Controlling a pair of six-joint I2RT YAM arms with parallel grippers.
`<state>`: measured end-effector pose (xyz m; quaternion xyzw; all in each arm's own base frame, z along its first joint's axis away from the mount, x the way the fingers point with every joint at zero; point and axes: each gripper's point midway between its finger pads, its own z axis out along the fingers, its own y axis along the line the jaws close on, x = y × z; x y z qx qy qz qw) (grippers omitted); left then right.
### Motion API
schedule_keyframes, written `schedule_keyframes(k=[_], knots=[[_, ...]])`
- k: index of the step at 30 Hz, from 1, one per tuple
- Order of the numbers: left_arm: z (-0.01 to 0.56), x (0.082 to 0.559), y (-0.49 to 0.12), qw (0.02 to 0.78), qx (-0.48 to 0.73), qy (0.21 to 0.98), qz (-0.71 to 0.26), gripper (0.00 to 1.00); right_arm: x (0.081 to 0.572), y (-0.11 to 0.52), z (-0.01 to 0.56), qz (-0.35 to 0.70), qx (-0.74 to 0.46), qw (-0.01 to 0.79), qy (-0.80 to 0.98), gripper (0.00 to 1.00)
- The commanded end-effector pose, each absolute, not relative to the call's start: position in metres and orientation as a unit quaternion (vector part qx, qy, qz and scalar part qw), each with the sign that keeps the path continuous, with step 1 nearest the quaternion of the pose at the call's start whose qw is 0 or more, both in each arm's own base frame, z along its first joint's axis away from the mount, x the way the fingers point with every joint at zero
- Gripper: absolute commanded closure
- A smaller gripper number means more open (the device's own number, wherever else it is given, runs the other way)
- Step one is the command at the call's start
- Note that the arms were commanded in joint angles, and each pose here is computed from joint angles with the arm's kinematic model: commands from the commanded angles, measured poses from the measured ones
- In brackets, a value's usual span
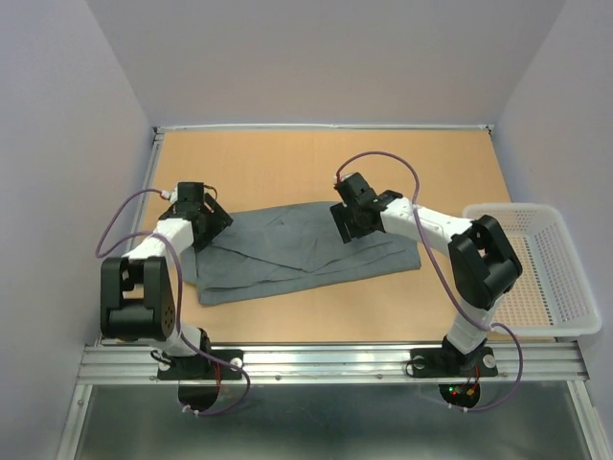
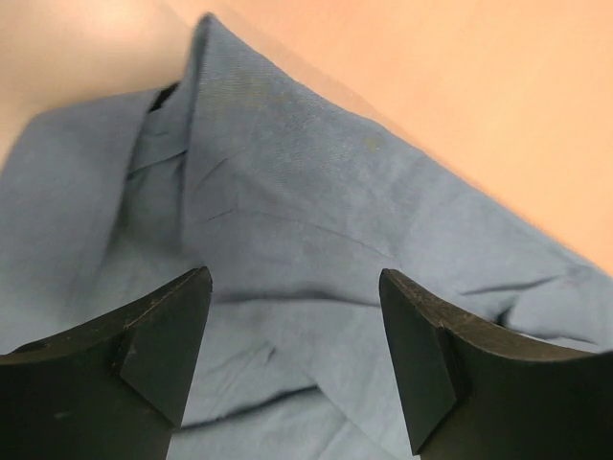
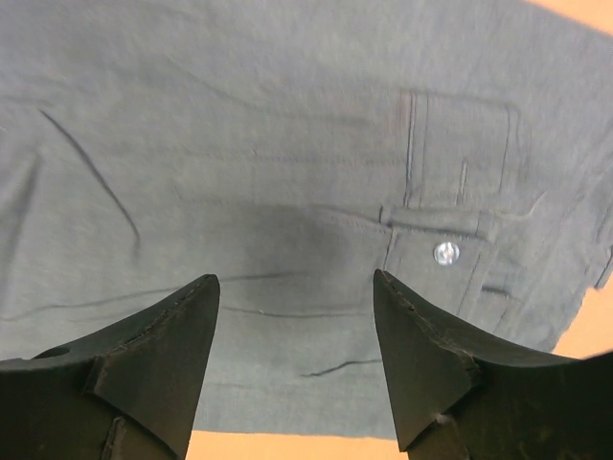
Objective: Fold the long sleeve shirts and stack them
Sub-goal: Fold the shirt
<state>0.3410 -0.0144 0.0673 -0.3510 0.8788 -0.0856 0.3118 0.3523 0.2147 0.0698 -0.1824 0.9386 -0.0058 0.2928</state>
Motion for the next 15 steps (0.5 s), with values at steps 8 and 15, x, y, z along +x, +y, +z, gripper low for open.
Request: schedule_keyframes(k=[8,15], knots=[[0.028,0.403,-0.029,0.275,-0.283,0.918,-0.038,0.18,0.303,0.200,0.016,-0.019,-0.243,0.188,0.951,0.29],[0.031,0.503,-0.060,0.301,-0.188,0.934,-0.033,0.19,0.223,0.258,-0.004,0.085,-0.301,0.079,0.947,0.30]])
